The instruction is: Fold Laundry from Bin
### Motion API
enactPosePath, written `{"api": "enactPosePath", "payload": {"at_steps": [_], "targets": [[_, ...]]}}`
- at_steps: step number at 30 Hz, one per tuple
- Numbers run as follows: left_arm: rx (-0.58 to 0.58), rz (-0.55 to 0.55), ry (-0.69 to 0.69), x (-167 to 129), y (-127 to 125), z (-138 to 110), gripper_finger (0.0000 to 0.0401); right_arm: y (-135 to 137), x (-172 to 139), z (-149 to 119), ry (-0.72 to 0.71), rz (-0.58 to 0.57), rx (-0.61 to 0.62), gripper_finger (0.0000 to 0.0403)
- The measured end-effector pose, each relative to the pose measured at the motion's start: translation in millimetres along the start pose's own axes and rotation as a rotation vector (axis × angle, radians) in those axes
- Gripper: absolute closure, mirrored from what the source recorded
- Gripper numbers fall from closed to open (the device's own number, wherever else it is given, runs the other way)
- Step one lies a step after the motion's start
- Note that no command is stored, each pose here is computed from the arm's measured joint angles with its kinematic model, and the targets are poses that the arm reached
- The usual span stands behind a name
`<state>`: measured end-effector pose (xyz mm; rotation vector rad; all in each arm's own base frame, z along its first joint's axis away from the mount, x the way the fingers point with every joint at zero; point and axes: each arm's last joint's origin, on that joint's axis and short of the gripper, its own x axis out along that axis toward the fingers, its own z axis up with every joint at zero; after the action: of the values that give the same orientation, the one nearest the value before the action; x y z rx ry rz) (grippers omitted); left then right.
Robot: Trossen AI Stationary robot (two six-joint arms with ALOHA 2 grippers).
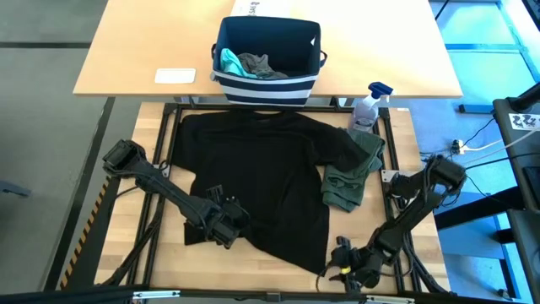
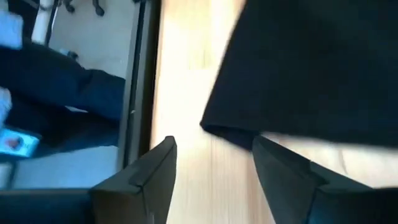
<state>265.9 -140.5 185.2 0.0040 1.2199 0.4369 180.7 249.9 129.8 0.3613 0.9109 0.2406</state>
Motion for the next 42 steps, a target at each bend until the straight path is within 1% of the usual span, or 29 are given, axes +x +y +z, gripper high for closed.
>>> {"api": "enactPosePath", "payload": {"at_steps": [2,5,9,12,14,17,18,20,22,24,26,27,29,31,33,34,37,39,42], "targets": [[0.001,-0.006,0.006,0.0,-0.2,-0.2,0.0391,-1.8,11.9,-4.3,-0.004,-0.002,-0.036,0.0186],[0.001,-0.008,0.009,-0.1,-0.3,-0.3,0.0391,-5.4,26.1,-9.8,-0.039,-0.044,-0.042,0.0187],[0.000,-0.015,0.015,-0.1,-0.4,-0.4,0.0391,-12.0,38.1,-16.7,-0.039,-0.099,-0.061,0.0207],[-0.003,-0.020,0.016,-0.3,-0.6,-0.2,0.0391,-14.9,40.6,-18.4,-0.061,-0.140,-0.102,0.0251],[-0.008,-0.026,0.010,-0.2,-1.1,0.5,0.0391,-16.6,41.0,-18.5,-0.083,-0.171,-0.119,0.0296],[-0.018,-0.038,0.009,-0.2,-1.8,1.3,0.0391,-19.0,41.2,-19.1,-0.102,-0.197,-0.094,0.0376],[-0.019,-0.044,0.012,-0.2,-2.1,1.3,0.0391,-18.6,40.5,-18.4,-0.104,-0.191,-0.088,0.0387],[-0.020,-0.067,0.032,-0.9,-2.9,1.3,0.0391,-15.0,34.2,-13.3,-0.106,-0.156,-0.056,0.0383],[-0.022,-0.114,0.064,-7.6,-3.4,3.7,0.0391,-10.8,20.8,-6.0,-0.086,-0.115,-0.040,0.0382],[-0.039,-0.163,0.064,-22.9,-0.8,9.5,0.0391,-7.0,-1.2,4.5,-0.087,-0.089,-0.034,0.0395],[-0.071,-0.194,0.015,-40.8,4.8,14.2,0.0394,-0.2,-29.7,21.1,-0.140,-0.050,-0.009,0.0397],[-0.081,-0.198,-0.011,-48.1,9.3,14.9,0.0395,-1.8,-43.0,26.8,-0.164,-0.068,0.005,0.0395],[-0.113,-0.175,-0.072,-57.6,19.1,16.9,0.0396,-11.3,-66.3,32.6,-0.219,-0.169,0.034,0.0393],[-0.152,-0.102,-0.132,-62.7,31.2,18.3,0.0397,-25.3,-86.1,35.1,-0.303,-0.315,0.066,0.0398],[-0.189,-0.013,-0.180,-62.1,41.5,19.8,0.0396,-39.3,-103.3,38.9,-0.400,-0.439,0.141,0.0400],[-0.197,0.026,-0.192,-59.7,45.2,20.1,0.0396,-46.9,-109.2,39.2,-0.423,-0.494,0.179,0.0398],[-0.191,0.089,-0.202,-48.7,51.3,21.2,0.0396,-69.3,-113.1,38.1,-0.401,-0.648,0.278,0.0394],[-0.171,0.110,-0.196,-38.7,53.1,21.9,0.0395,-78.5,-112.4,39.0,-0.406,-0.697,0.343,0.0394],[-0.153,0.139,-0.172,-27.5,56.5,21.4,0.0395,-89.8,-106.0,40.9,-0.398,-0.738,0.413,0.0393]]}}
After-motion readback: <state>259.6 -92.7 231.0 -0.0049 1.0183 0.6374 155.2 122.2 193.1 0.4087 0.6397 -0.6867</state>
